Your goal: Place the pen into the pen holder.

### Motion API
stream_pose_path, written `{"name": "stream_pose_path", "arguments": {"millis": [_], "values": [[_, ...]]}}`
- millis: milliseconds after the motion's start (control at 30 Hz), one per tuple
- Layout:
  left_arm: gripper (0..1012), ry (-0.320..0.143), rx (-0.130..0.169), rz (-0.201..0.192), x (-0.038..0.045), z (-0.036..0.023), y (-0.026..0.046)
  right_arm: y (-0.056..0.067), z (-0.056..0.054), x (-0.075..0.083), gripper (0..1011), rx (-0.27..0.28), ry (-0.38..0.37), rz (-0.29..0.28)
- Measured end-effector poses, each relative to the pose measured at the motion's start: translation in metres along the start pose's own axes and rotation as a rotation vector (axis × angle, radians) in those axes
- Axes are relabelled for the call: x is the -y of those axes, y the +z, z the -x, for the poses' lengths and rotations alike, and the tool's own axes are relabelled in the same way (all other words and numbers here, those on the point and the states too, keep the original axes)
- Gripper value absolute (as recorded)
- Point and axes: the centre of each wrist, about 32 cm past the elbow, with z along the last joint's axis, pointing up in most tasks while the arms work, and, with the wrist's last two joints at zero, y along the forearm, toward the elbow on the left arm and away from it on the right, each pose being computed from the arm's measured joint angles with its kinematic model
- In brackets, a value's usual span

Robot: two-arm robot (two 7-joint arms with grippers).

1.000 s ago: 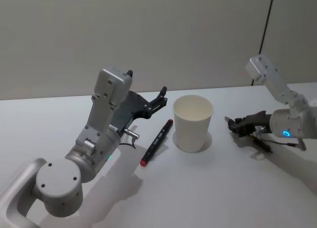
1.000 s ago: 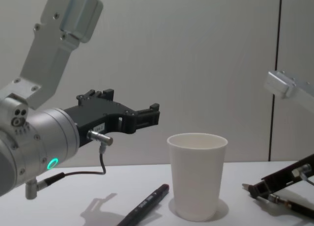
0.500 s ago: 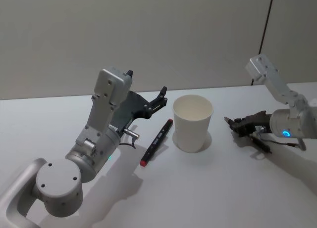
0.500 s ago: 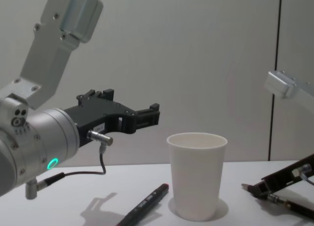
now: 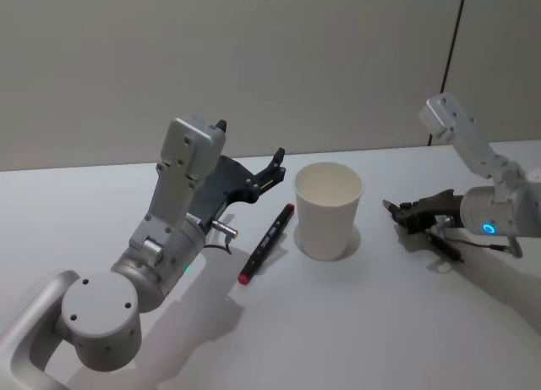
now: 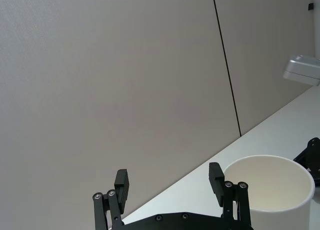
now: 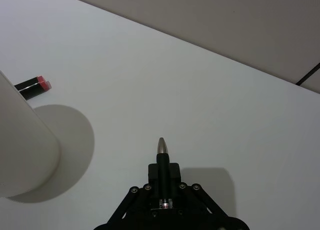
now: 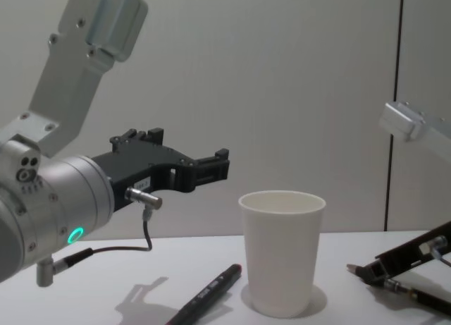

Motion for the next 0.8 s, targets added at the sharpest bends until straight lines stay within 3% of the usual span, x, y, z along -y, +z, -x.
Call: {"name": "stream_pose_path", "arguments": {"millis": [400,800], "values": [[1001,0.000,0.000,0.000,0.0000,0.0000,0.0000,0.001,0.001,-0.003,119,0.011,-0.027,-0.032],[1001,0.000,0.000,0.000,0.0000,0.0000,0.0000,0.012,0.005,-0.003,119,0.036,-0.073,-0.160]]}}
